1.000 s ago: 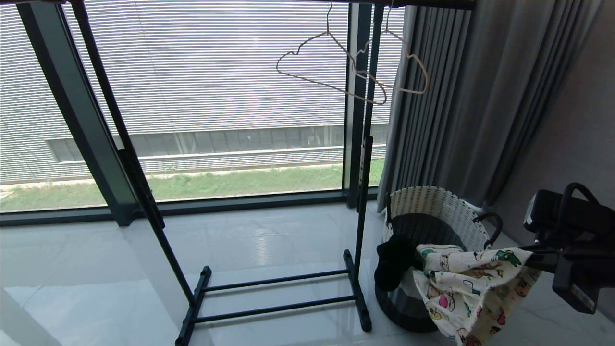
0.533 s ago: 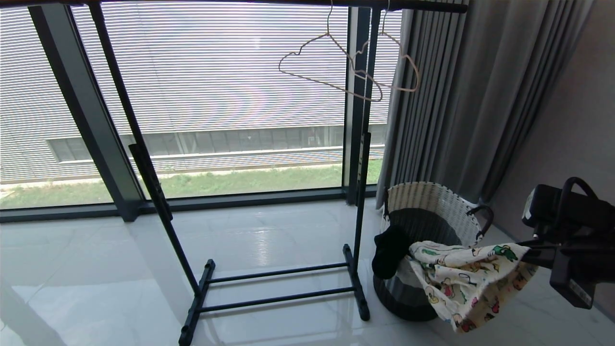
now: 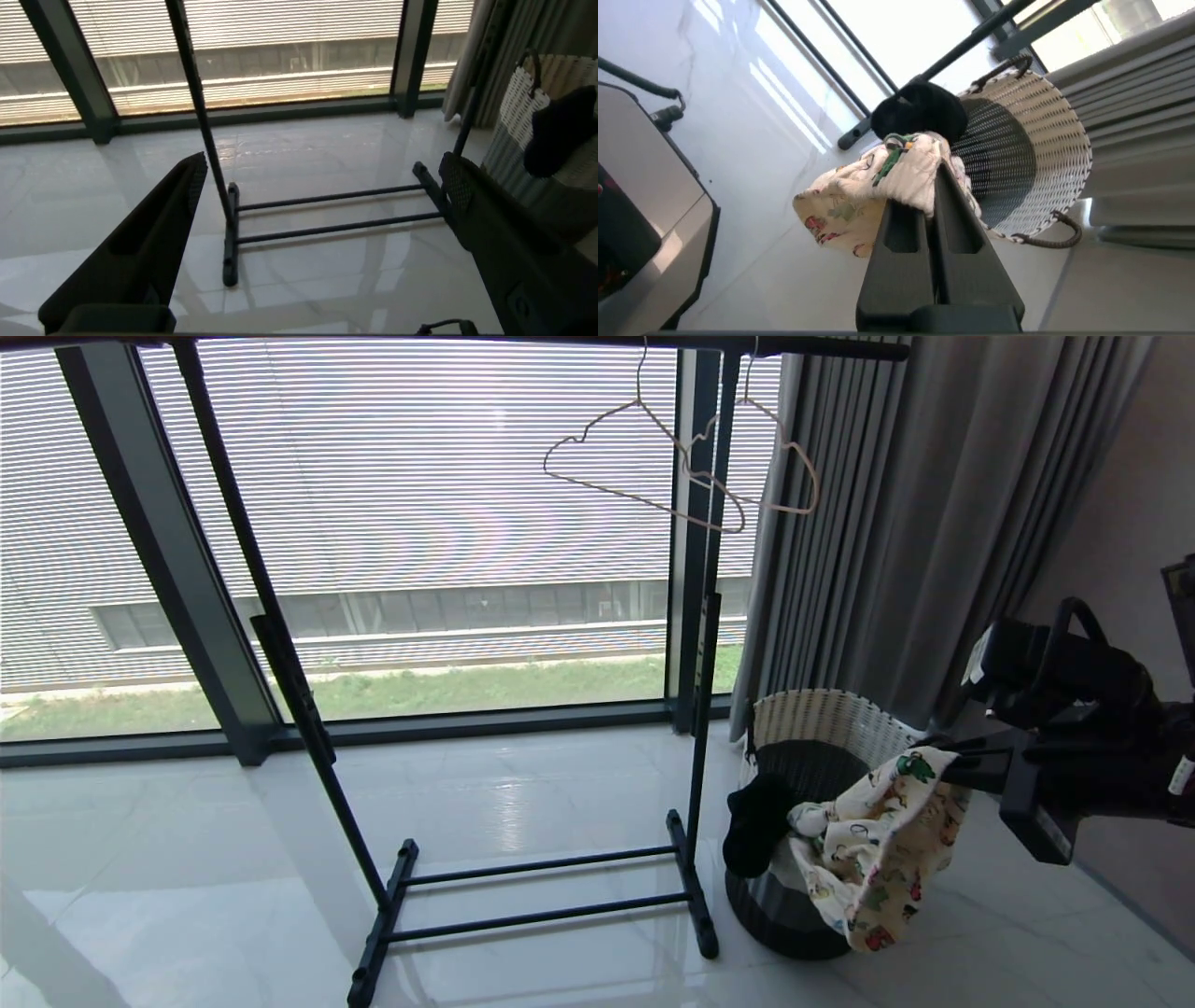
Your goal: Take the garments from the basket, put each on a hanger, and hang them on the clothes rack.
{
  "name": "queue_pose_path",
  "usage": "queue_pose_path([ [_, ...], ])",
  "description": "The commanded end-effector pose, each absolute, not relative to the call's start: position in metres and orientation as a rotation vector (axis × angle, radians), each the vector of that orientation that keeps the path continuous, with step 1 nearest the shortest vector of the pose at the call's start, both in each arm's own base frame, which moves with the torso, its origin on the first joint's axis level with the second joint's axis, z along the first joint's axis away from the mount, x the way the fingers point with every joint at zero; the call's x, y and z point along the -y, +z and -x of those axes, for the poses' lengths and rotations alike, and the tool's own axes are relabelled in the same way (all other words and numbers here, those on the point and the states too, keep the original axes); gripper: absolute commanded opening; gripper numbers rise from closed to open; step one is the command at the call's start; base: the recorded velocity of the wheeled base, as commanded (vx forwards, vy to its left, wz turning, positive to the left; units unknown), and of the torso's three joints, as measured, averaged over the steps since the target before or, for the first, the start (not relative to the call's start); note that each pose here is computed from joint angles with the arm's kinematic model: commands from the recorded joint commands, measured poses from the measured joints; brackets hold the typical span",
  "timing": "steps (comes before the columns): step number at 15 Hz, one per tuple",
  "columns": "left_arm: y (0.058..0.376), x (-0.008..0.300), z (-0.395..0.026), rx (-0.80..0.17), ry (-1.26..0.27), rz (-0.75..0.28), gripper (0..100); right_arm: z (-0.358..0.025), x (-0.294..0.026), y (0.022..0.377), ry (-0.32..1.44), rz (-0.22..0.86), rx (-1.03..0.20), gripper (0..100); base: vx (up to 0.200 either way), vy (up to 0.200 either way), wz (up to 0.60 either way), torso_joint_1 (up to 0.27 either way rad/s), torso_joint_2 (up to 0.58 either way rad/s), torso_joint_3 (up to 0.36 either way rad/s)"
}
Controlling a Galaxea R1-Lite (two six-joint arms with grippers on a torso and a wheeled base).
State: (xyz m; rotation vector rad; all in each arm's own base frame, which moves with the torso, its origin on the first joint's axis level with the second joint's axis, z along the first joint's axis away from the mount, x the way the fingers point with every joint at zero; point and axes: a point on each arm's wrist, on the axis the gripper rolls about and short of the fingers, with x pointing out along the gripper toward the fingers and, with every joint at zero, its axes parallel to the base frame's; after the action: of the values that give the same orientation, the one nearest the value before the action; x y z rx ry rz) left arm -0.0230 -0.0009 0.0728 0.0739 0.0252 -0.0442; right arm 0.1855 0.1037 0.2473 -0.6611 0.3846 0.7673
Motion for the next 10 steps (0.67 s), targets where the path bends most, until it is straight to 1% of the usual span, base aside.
queue_pose_path([
  [1, 0.111, 0.0, 0.02, 0.034, -0.089, -0.011, 100, -0.191, -0.113, 0.244, 0.793, 0.668, -0.393, 0, 0.0, 0.0, 0.0, 0.0, 0.0, 0.0],
  [2, 0.15, 0.001, 0.001, 0.035, -0.127, 0.056, 100, -0.19, -0.115, 0.244, 0.801, 0.672, -0.393, 0, 0.0, 0.0, 0.0, 0.0, 0.0, 0.0],
  [3, 0.188, 0.003, -0.024, 0.058, -0.125, 0.073, 100, -0.189, -0.116, 0.243, 0.807, 0.674, -0.394, 0, 0.0, 0.0, 0.0, 0.0, 0.0, 0.0],
  [4, 0.202, 0.004, -0.038, 0.057, -0.123, 0.071, 100, -0.189, -0.117, 0.243, 0.811, 0.675, -0.395, 0, 0.0, 0.0, 0.0, 0.0, 0.0, 0.0],
  [5, 0.244, 0.008, -0.08, 0.078, -0.136, 0.069, 100, -0.189, -0.119, 0.243, 0.817, 0.675, -0.39, 0, 0.0, 0.0, 0.0, 0.0, 0.0, 0.0],
  [6, 0.257, 0.015, -0.106, 0.045, -0.178, 0.069, 100, -0.188, -0.12, 0.244, 0.821, 0.676, -0.385, 0, 0.0, 0.0, 0.0, 0.0, 0.0, 0.0],
  [7, 0.261, 0.026, -0.122, 0.011, -0.249, 0.07, 100, -0.187, -0.12, 0.245, 0.821, 0.676, -0.382, 0, 0.0, 0.0, 0.0, 0.0, 0.0, 0.0],
  [8, 0.258, 0.04, -0.137, -0.039, -0.323, 0.065, 100, -0.187, -0.119, 0.245, 0.821, 0.676, -0.38, 0, 0.0, 0.0, 0.0, 0.0, 0.0, 0.0],
  [10, 0.245, 0.067, -0.15, -0.128, -0.46, 0.05, 100, -0.186, -0.119, 0.248, 0.818, 0.674, -0.367, 0, 0.0, 0.0, 0.0, 0.0, 0.0, 0.0],
])
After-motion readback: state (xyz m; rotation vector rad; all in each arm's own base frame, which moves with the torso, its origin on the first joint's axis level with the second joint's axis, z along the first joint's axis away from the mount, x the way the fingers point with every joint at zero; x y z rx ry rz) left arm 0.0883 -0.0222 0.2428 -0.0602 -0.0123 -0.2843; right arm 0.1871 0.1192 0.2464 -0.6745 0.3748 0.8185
